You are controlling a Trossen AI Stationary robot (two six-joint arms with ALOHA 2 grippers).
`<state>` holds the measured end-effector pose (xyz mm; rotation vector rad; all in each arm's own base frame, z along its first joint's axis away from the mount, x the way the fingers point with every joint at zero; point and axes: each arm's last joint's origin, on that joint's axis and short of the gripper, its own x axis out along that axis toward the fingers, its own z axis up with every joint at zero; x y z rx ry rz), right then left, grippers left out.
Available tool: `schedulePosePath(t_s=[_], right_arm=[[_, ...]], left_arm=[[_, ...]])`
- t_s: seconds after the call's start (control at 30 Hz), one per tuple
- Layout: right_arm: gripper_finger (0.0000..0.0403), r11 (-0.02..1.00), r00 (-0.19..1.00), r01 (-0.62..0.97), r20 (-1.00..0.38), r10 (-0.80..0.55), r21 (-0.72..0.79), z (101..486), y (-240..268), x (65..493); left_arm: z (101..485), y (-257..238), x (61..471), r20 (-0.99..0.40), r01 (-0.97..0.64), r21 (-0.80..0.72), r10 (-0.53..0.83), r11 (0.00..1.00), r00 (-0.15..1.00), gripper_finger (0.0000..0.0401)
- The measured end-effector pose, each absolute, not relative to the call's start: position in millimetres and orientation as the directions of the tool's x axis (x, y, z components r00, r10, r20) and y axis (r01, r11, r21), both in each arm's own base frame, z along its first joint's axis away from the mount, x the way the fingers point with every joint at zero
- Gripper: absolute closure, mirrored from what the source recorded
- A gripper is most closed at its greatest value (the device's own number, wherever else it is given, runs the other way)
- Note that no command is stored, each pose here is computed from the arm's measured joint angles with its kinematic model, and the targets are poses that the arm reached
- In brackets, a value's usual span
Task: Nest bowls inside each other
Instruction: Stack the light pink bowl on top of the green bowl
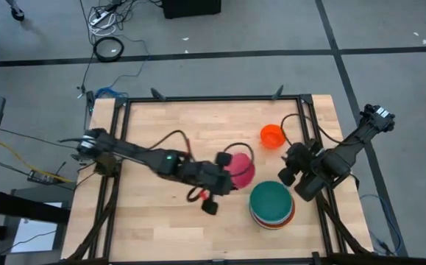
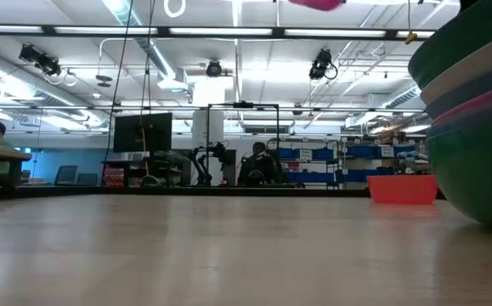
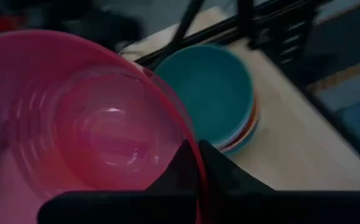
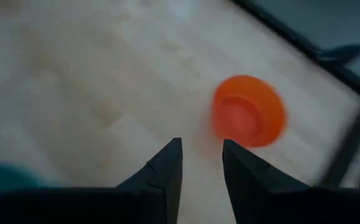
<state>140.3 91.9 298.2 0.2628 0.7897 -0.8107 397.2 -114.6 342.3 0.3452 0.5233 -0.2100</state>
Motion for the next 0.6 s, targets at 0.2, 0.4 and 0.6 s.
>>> schedulePosePath(t_s=[0.2,0.4,0.6], right_arm=[[0.0301,0.6,0.41,0.796,-0.666,-0.624,-0.073,302,77,140],[0.0301,0.558,0.368,0.825,-0.66,-0.655,-0.094,304,65,143],[0.0301,0.545,0.341,0.83,-0.663,-0.667,-0.121,304,60,146]], left_arm=[[316,-118,437,-0.454,0.379,0.225,-0.247,0.898,0.856,0.0397],[301,-108,469,-0.431,0.387,0.191,-0.278,0.902,0.859,0.0397],[274,-108,486,-0.462,0.469,0.044,-0.398,0.882,0.793,0.0397]])
